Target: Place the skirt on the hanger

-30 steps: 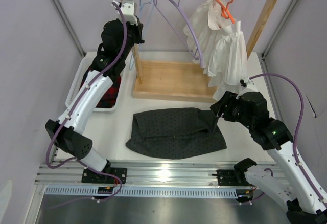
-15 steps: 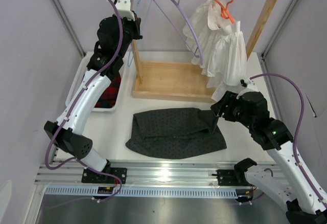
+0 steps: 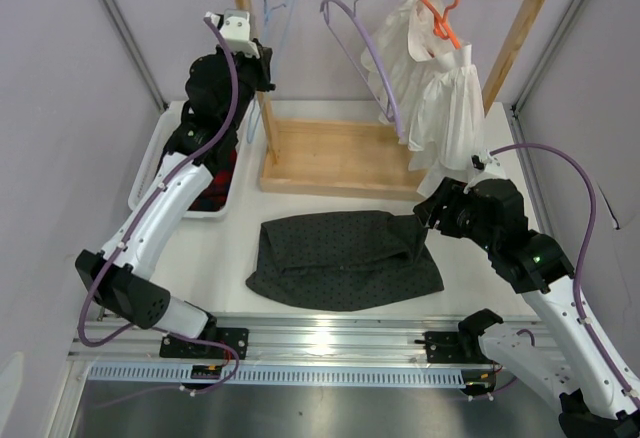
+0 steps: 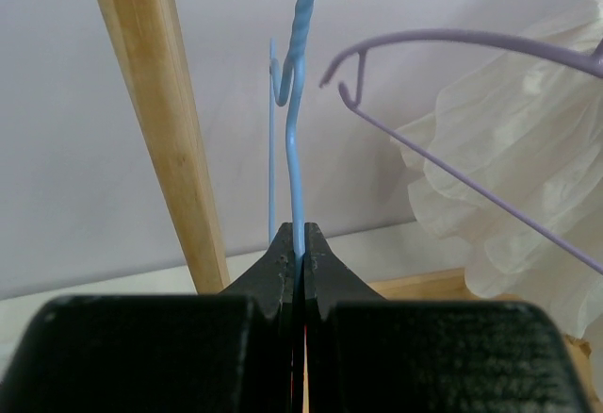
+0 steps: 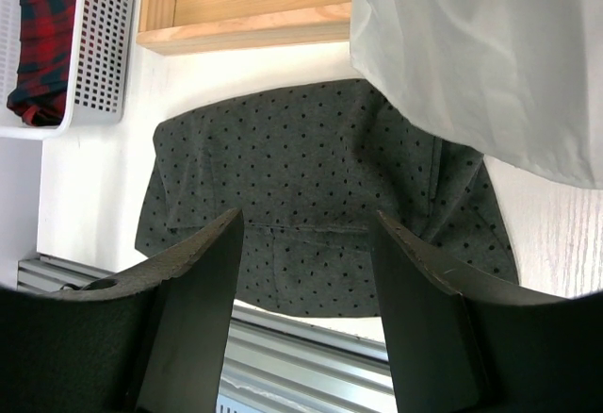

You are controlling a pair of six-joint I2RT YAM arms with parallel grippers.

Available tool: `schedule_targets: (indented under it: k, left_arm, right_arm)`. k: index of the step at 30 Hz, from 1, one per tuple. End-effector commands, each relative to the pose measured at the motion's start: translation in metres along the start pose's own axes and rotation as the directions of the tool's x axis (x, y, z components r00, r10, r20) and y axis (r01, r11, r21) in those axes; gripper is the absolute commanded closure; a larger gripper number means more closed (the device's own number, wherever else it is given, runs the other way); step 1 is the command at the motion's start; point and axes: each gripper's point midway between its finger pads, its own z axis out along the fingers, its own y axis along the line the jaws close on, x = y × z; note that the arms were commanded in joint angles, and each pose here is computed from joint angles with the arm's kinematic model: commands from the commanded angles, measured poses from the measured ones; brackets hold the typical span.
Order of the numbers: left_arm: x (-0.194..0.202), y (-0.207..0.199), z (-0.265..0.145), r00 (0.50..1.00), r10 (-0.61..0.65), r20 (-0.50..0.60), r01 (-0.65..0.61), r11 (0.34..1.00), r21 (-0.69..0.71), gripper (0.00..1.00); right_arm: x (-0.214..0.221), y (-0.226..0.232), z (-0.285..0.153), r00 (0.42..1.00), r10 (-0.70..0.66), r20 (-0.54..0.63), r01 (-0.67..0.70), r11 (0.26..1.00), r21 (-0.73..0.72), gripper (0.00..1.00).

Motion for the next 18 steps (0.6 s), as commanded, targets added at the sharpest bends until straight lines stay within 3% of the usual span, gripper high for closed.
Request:
schedule_targets:
  k: [1, 18]
  left_arm:
    - [-0.030, 0.001, -0.019, 0.994, -0.009, 0.108, 0.006, 1.000, 0.023, 1.00]
    - [-0.062, -0.007, -0.026, 0.976, -0.014, 0.218, -0.002, 0.997, 0.072, 1.00]
  right_arm:
    - [0.000, -0.001, 0.001, 1.000, -0.015, 0.007, 0.016, 1.000, -0.007, 0.38]
    - [0.004, -0.005, 0.002, 1.000, -0.013, -0.004, 0.013, 1.000, 0.001, 0.38]
